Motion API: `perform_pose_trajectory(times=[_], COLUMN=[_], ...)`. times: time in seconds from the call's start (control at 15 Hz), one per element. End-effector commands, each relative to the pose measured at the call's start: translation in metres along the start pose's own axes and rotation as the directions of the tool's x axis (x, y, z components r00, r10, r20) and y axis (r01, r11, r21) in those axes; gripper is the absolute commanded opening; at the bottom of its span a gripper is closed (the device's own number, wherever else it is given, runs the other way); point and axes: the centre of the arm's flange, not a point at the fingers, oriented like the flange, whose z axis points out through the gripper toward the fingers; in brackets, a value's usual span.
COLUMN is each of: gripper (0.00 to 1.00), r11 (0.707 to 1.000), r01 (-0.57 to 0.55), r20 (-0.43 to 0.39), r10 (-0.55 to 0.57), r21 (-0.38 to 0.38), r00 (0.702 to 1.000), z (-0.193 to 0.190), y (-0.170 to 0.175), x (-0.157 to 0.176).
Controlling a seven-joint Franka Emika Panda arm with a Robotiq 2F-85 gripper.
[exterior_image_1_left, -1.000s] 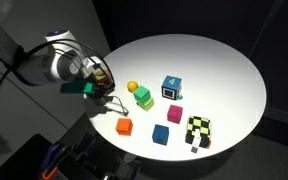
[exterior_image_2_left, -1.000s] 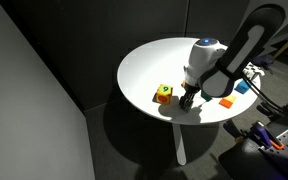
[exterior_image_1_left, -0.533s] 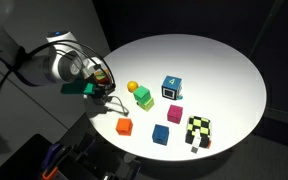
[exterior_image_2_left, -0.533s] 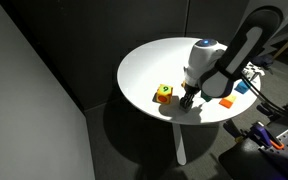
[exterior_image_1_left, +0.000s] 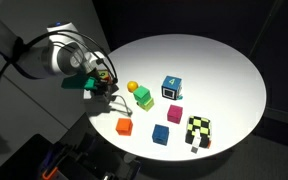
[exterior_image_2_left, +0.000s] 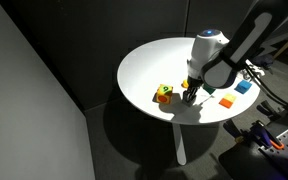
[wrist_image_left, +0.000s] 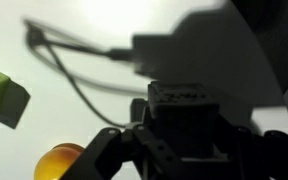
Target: Pick up the gray block and put it on top of the orange block
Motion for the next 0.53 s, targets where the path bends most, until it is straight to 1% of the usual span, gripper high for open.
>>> perform_pose_trajectory(times=[0.0, 0.47], gripper=[0.31, 0.31], r11=[1.0, 0.999], r01=[-0.008, -0.046], r20=[0.019, 0.036], r10=[0.009, 0.047], r21=[-0.015, -0.028], r00=[1.0, 0.998], z=[-0.034, -0.071], y=[0.018, 0.046], x=[-0.005, -0.002])
